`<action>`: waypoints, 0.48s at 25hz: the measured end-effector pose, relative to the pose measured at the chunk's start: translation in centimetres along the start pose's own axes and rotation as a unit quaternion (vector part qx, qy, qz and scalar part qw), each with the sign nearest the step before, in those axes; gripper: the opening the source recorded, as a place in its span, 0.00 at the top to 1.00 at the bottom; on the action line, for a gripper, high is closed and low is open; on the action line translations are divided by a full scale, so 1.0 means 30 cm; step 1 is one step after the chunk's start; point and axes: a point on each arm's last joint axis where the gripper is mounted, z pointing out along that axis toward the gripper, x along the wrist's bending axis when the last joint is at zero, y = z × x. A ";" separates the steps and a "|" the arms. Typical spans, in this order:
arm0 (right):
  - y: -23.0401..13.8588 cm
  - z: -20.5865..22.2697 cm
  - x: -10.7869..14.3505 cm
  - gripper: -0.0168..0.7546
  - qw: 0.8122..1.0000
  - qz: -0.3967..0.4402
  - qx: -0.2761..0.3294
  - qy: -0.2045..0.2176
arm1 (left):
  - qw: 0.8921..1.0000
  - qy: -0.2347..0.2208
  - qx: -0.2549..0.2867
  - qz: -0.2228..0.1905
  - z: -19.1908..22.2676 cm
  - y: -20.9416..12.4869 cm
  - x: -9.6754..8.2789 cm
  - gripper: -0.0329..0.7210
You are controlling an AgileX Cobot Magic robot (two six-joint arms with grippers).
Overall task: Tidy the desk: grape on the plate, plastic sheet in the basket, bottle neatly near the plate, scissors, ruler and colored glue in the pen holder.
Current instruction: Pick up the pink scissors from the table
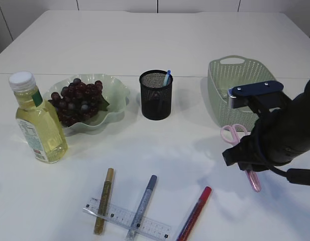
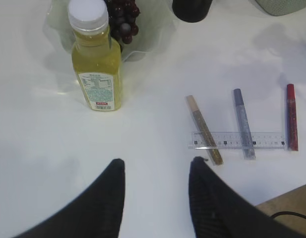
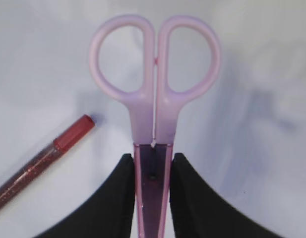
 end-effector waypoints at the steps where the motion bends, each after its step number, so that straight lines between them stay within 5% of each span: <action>1: 0.006 -0.007 0.000 0.73 1.000 -0.002 -0.012 0.001 | 1.000 0.000 -0.001 0.000 0.000 0.000 0.000 0.54; 12: 0.057 -0.020 0.006 0.73 0.995 -0.016 -0.102 0.011 | 1.000 0.004 -0.019 0.000 0.000 0.012 0.002 0.54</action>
